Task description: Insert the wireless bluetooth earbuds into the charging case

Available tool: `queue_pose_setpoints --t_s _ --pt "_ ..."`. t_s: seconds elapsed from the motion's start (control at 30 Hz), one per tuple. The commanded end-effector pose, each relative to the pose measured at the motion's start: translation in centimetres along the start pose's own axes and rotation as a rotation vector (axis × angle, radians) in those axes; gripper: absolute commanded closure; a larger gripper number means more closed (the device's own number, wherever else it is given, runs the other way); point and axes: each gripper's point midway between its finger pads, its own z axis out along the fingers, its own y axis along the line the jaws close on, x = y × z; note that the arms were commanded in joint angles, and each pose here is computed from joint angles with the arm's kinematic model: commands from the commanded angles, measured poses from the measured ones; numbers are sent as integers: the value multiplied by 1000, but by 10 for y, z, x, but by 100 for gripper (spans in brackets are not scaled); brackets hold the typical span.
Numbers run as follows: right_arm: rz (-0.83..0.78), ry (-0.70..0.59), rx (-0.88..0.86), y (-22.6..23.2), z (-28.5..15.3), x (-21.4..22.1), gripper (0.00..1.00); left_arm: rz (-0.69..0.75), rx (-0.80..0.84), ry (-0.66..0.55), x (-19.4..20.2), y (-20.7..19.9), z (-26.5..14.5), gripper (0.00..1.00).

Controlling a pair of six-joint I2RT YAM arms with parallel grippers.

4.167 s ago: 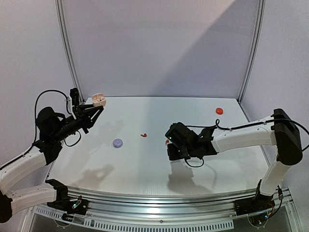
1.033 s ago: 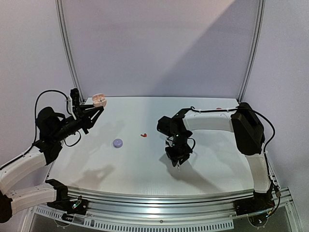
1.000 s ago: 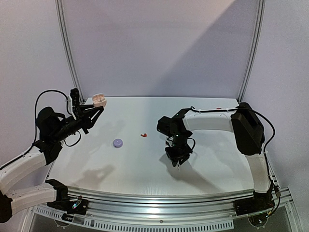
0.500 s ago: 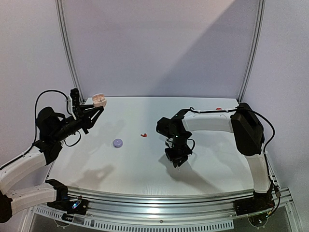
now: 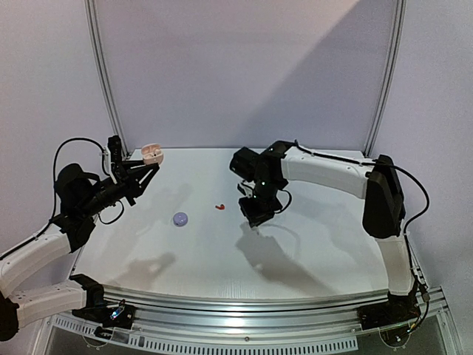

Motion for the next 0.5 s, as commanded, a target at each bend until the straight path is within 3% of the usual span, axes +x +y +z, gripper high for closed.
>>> queue_pose_setpoints --t_s 0.0,0.27,0.47 --pt "-119 -291 -109 35 -96 -45 97 13 51 -11 -3 -8 0 100" --pt "-289 -854 -491 131 -270 -84 100 40 146 -40 -12 -24 8 100" --pt "-577 -1136 -610 204 -342 -56 100 116 214 -87 -22 -45 9 100"
